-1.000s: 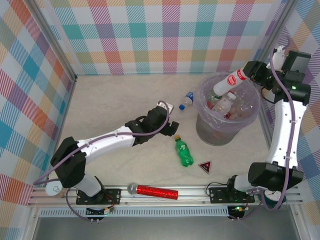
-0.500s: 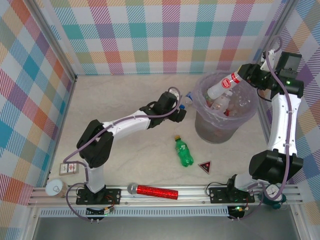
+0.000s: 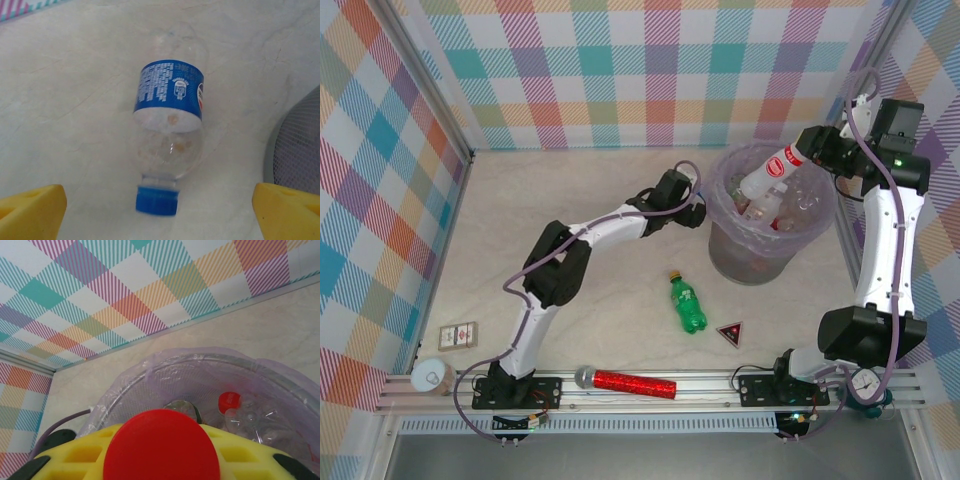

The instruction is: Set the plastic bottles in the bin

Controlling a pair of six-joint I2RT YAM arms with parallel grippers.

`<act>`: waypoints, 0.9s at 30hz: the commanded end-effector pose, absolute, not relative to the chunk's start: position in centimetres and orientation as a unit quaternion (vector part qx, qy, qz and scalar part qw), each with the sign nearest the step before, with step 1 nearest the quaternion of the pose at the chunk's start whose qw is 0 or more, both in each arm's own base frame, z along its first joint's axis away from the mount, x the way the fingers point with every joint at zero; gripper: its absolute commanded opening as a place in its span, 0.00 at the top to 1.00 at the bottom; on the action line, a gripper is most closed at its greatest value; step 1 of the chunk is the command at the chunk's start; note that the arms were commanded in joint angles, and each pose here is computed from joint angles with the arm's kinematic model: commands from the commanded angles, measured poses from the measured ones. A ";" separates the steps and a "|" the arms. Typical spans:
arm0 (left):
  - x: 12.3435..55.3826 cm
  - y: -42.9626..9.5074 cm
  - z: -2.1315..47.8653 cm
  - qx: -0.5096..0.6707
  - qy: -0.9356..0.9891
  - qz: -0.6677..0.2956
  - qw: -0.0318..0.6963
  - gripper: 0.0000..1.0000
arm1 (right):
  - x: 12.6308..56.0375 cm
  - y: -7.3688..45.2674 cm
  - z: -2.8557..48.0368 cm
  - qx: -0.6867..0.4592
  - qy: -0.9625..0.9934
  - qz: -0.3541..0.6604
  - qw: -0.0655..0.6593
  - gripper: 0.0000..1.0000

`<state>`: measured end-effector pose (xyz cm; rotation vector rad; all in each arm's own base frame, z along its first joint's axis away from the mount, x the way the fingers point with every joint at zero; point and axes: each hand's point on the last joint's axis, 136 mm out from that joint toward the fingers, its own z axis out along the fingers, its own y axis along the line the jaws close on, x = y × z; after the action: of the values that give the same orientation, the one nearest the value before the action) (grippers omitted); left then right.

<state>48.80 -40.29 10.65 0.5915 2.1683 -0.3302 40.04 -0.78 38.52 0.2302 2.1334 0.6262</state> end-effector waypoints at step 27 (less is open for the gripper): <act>50.5 -40.6 5.0 0.251 0.887 -0.090 0.377 0.31 | 36.6 -1.8 35.8 0.108 0.878 0.239 0.401 0.61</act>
<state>50.12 -40.98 5.52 0.6423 2.2603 -0.2540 38.39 -0.67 35.86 0.2234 2.2094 0.6587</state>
